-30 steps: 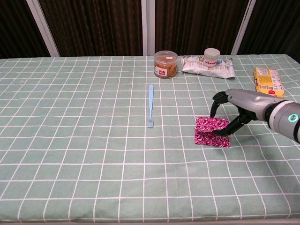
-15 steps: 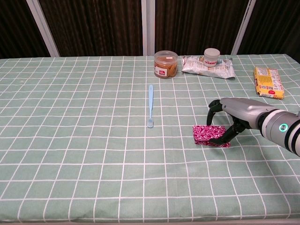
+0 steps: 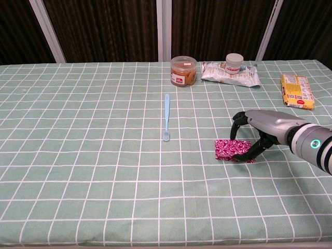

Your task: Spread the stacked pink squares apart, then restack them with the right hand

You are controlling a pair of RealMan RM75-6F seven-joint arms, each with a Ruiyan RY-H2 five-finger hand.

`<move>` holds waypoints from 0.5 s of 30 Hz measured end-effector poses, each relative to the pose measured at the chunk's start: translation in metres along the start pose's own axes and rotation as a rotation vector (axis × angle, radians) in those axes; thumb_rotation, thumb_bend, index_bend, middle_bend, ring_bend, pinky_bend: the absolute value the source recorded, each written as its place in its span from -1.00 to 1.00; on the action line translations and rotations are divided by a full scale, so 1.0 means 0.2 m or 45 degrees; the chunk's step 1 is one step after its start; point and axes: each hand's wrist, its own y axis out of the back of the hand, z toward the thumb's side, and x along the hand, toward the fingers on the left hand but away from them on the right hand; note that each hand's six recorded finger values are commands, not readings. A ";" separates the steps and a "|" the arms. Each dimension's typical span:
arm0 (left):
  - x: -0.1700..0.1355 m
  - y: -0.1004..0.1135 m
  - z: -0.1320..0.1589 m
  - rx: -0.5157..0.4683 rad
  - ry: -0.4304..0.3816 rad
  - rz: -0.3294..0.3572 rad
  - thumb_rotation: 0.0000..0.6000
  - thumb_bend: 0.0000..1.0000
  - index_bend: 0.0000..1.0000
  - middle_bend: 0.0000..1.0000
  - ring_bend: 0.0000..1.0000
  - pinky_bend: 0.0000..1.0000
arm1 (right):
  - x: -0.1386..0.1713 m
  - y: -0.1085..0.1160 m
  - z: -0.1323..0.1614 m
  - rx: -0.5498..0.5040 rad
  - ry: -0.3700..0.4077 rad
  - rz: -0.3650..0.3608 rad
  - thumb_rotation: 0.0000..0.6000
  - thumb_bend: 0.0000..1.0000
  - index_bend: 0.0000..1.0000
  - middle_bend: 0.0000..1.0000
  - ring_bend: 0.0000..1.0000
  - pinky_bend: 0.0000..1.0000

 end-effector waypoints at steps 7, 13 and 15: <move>0.00 0.00 0.00 -0.001 0.002 0.002 1.00 -0.65 -0.55 -0.71 -0.79 -0.75 | 0.00 -0.01 0.00 0.003 -0.001 0.007 0.60 -0.66 -0.35 -0.89 -1.00 -1.00; 0.00 0.00 0.00 -0.001 0.002 0.001 1.00 -0.65 -0.55 -0.71 -0.79 -0.75 | 0.01 -0.02 0.00 0.008 -0.004 0.008 0.57 -0.67 -0.39 -0.89 -1.00 -1.00; 0.00 0.00 0.00 -0.001 0.002 0.001 1.00 -0.66 -0.55 -0.71 -0.79 -0.75 | 0.01 -0.02 0.00 0.006 -0.006 0.010 0.57 -0.67 -0.40 -0.89 -1.00 -1.00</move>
